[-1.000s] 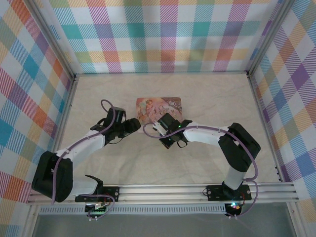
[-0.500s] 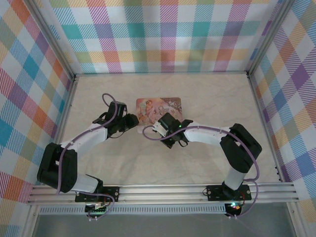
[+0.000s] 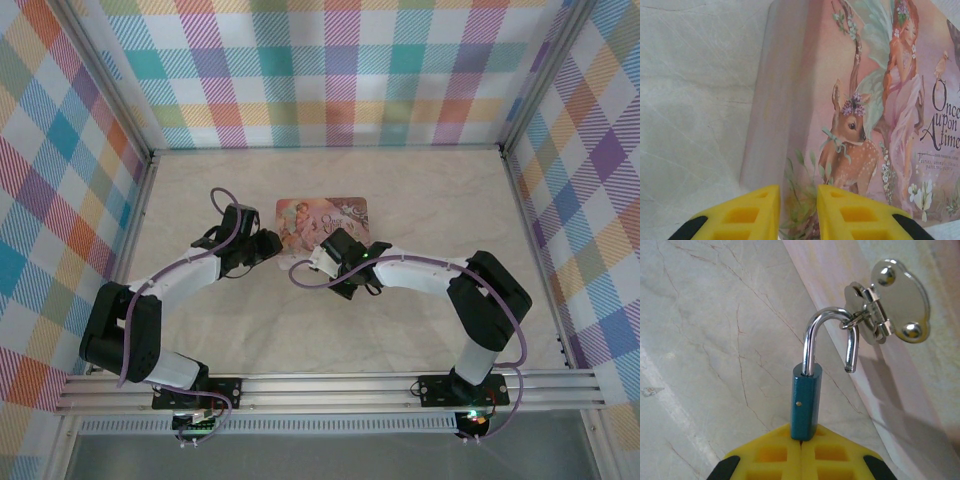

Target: Unlock the padlock with the key

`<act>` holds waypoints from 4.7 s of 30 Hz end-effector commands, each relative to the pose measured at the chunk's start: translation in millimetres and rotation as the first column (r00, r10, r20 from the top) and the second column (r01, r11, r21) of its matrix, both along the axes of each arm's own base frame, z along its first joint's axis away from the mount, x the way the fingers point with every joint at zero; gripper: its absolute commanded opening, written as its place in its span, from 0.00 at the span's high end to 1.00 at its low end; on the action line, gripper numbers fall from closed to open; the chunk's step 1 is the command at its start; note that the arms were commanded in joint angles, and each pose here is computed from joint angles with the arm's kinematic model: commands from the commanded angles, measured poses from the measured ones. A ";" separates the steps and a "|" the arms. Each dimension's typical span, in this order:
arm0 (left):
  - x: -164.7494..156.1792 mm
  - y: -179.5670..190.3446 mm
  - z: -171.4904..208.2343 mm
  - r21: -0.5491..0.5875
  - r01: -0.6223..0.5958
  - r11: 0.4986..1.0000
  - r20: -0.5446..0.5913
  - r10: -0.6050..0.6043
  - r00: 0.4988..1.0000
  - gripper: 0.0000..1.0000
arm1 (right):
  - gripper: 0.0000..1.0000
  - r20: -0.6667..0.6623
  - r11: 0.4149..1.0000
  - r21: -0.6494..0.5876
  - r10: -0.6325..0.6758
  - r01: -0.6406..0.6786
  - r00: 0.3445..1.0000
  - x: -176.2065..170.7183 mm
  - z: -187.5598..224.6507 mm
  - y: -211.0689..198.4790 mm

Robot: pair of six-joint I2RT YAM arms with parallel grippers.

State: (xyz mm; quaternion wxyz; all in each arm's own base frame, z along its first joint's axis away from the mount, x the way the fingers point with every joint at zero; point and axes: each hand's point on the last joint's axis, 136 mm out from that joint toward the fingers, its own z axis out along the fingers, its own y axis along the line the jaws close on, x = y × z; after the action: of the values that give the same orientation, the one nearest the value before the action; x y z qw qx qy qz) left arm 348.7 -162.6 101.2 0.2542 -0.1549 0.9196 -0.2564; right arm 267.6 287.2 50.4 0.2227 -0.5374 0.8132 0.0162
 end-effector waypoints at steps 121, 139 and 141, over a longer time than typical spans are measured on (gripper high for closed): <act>9.7 -4.3 -3.5 -0.017 0.009 1.000 -0.022 -0.010 1.000 0.79 | 1.00 0.062 0.946 0.080 0.310 -0.314 0.949 -13.0 42.2 37.6; -22.8 -15.9 53.4 -0.120 0.127 0.985 0.053 -0.121 0.991 0.45 | 1.00 0.089 0.963 0.229 0.127 -0.145 0.988 -27.0 80.0 12.9; -33.4 -21.3 55.2 -0.149 0.167 0.975 0.042 -0.163 0.986 0.45 | 1.00 0.087 0.961 0.255 0.090 -0.110 0.992 -25.6 87.2 7.8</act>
State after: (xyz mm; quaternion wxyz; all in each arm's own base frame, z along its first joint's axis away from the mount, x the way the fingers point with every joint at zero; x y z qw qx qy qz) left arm 335.9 -177.8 156.0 0.2647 -0.1165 0.9012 -0.3228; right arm 240.9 296.5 121.2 0.2981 -0.5774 0.7543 0.0937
